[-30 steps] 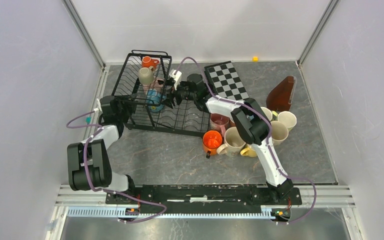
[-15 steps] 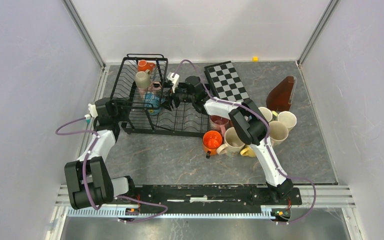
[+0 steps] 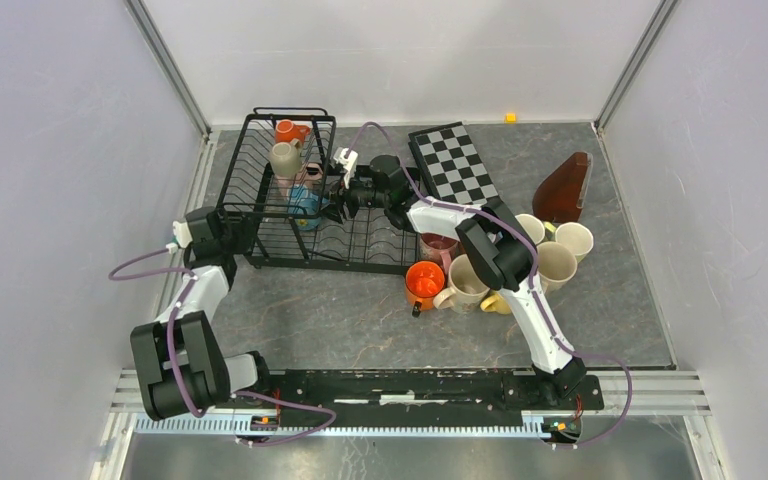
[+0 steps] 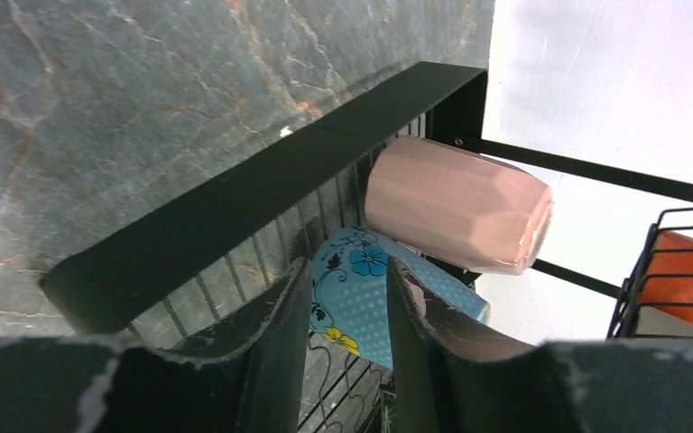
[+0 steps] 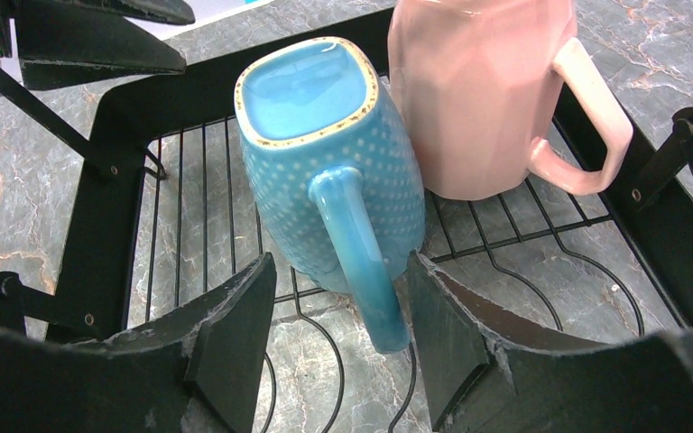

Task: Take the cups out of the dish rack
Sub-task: Unload the cup from the dish rack.

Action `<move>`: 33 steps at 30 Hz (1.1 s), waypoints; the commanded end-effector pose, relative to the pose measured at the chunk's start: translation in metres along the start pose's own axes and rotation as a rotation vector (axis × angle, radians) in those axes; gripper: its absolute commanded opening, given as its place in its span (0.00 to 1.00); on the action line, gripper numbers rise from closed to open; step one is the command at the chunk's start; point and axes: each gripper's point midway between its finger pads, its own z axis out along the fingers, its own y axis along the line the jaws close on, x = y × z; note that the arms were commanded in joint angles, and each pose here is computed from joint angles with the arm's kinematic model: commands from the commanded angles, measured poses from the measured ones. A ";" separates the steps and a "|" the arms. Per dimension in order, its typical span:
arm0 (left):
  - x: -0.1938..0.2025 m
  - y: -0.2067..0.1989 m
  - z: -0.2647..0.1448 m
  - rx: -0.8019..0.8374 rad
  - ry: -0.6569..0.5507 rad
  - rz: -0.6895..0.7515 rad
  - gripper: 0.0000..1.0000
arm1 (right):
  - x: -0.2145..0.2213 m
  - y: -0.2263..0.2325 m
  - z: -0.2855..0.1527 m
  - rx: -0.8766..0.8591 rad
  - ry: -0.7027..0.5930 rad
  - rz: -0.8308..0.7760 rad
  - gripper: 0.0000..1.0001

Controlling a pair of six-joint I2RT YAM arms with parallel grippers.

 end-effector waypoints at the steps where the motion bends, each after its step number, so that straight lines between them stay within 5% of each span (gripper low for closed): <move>1: -0.012 0.003 -0.001 0.017 -0.026 0.011 0.41 | -0.003 0.006 0.005 -0.024 -0.028 -0.025 0.62; 10: -0.024 0.001 -0.013 0.006 -0.063 0.018 0.40 | 0.000 0.005 0.012 -0.026 -0.037 -0.018 0.60; 29: -0.043 -0.002 -0.052 -0.052 -0.156 0.047 0.46 | -0.018 0.006 -0.004 0.046 -0.080 -0.034 0.00; 33: -0.049 -0.002 -0.062 -0.070 -0.190 0.059 0.55 | -0.024 0.005 -0.014 0.086 -0.078 -0.036 0.00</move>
